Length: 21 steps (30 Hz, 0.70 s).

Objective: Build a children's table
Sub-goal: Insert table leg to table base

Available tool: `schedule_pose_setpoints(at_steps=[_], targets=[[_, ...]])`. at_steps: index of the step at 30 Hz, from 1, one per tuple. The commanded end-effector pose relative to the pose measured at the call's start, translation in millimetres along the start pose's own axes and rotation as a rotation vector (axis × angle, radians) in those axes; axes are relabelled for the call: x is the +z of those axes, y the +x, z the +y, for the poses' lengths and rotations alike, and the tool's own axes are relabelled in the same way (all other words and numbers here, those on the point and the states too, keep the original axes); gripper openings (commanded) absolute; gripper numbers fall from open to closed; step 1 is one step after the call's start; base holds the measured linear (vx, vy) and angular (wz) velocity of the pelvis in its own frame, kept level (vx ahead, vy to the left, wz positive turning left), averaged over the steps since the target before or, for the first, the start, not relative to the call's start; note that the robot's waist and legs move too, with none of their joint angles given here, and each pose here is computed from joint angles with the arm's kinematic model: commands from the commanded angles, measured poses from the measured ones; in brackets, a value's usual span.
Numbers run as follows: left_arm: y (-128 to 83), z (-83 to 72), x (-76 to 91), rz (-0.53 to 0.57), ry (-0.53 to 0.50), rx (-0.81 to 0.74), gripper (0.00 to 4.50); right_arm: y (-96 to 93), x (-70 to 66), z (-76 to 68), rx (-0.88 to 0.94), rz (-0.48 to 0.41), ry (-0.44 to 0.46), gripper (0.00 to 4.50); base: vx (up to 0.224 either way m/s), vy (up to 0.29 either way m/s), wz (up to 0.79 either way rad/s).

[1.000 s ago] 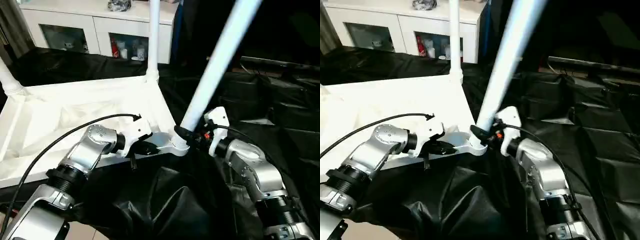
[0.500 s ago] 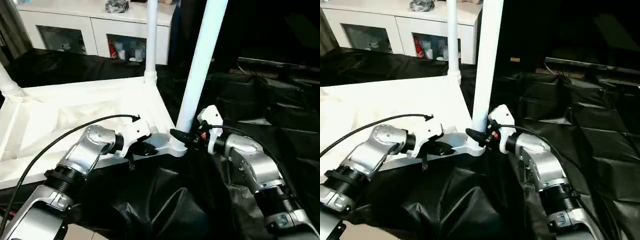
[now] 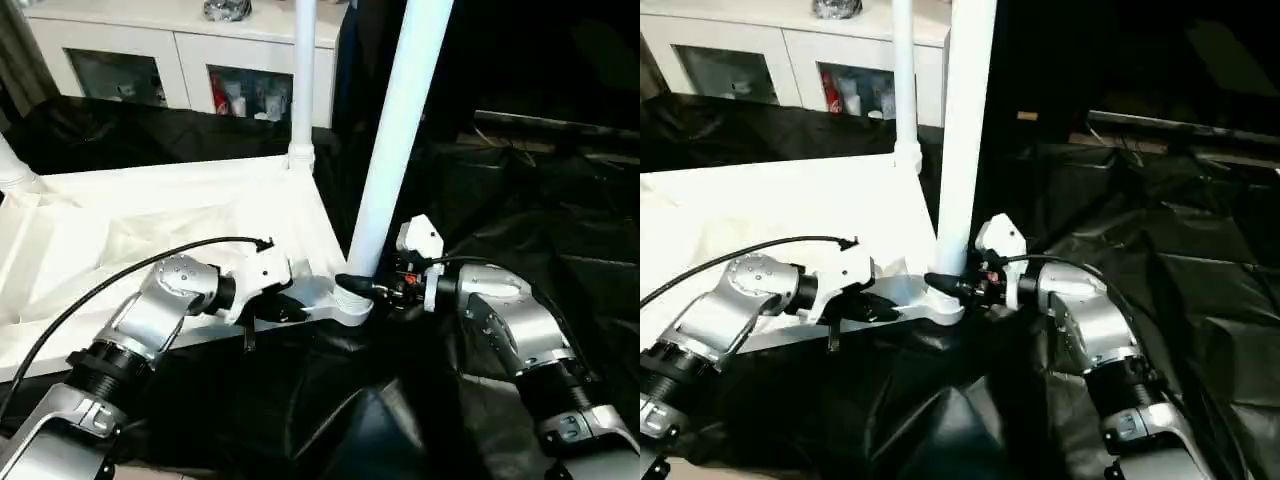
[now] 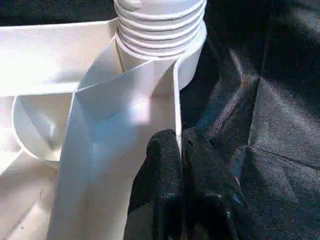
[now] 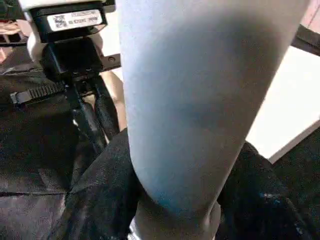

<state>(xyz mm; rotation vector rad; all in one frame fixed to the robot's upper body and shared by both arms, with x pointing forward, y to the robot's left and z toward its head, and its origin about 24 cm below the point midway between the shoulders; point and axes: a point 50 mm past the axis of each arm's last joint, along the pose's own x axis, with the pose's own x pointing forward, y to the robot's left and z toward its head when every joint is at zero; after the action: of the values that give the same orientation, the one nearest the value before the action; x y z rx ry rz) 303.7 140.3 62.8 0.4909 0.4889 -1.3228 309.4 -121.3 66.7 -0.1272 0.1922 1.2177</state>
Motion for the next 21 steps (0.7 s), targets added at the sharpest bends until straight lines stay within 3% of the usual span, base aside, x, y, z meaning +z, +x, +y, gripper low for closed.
schedule_pose_setpoints(at_steps=[1, 3, 10, 14, 17, 21], targets=[[6, 0.8, 34.8, -0.086, 0.119, 0.005, 0.00, 9.6, -39.0, 15.7, 0.035, 0.147, 0.111, 1.87, 0.000, 0.000, 0.00], [9, 9.1, 38.6, -0.084, 0.078, 0.109, 0.00, 13.6, -38.6, 5.2, -0.128, 0.122, 0.142, 1.87, 0.000, 0.000, 0.00], [20, 18.7, 60.9, -0.095, -0.005, 0.265, 0.00, 32.1, -38.4, 1.4, -0.328, 0.115, 0.207, 1.87, 0.000, 0.000, 0.00], [33, 20.6, 74.6, -0.068, -0.063, 0.334, 0.00, 55.4, -34.3, 2.4, -0.400, 0.126, 0.240, 1.87, 0.000, 0.000, 0.00], [54, 20.9, 92.7, -0.063, -0.165, 0.434, 0.00, 82.7, -28.5, 0.5, -0.511, 0.144, 0.353, 1.87, 0.000, 0.000, 0.00], [56, 23.3, 90.0, -0.041, -0.176, 0.464, 0.00, 86.1, -26.3, -0.4, -0.530, 0.153, 0.364, 1.87, 0.000, 0.000, 0.00]])
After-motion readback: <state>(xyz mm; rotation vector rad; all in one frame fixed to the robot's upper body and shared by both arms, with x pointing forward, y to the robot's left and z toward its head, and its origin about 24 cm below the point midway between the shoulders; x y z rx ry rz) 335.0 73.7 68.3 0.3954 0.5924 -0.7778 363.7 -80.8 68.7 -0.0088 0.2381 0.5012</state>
